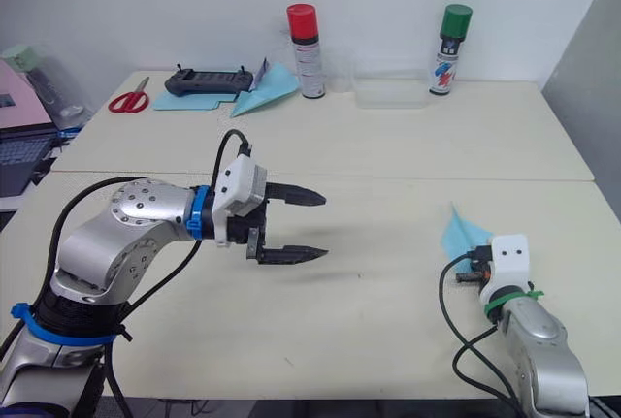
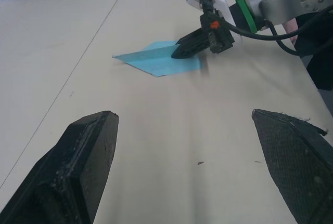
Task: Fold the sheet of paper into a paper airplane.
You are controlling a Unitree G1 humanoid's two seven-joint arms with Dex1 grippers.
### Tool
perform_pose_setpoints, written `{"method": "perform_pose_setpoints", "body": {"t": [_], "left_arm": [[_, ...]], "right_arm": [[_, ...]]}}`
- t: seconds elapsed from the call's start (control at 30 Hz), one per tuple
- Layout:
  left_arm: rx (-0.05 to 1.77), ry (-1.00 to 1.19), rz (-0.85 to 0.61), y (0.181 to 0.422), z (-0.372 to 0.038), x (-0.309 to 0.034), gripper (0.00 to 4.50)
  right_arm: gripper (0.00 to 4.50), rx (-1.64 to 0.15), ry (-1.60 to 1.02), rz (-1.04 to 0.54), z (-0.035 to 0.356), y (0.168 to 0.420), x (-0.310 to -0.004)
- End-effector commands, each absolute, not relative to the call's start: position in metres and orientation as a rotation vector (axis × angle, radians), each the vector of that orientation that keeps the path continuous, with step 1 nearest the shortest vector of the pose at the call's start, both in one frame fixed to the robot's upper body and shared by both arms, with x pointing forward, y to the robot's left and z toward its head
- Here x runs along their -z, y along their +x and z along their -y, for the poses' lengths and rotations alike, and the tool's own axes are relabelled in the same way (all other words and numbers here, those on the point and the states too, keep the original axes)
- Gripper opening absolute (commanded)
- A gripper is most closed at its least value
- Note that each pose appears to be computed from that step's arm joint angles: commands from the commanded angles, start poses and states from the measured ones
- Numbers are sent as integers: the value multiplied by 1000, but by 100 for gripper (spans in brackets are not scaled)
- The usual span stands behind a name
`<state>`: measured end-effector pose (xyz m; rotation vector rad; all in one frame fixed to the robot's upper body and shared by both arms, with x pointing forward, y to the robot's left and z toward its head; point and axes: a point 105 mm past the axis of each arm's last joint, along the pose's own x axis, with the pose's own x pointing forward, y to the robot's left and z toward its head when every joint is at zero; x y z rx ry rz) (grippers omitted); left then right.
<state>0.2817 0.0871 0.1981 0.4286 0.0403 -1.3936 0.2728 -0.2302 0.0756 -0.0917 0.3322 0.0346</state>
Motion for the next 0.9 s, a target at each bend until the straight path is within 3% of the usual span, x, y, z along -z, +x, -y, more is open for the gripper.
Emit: {"method": "perform_pose_setpoints", "body": {"t": [0.03,0.3,0.4,0.5,0.6,0.73,0.9], "left_arm": [[1402,447,6,279,-84,-207,450],[1286,433,-43,287,-104,-199,450],[1207,437,-96,290,-127,-191,450],[938,416,-210,299,-200,-187,450],[815,426,-214,296,-232,-196,450],[685,458,-250,287,-271,-202,450],[674,477,-279,282,-281,-201,450]], "right_arm": [[163,-89,-126,-265,225,275,-95],[445,-378,-303,-161,214,282,-134],[449,-598,-344,-178,211,275,-144],[449,-831,-455,-271,252,267,-183],[449,-813,-618,-338,286,267,-200],[449,-709,-538,-315,317,271,-233],[449,-724,-550,-352,324,270,-225]]}}
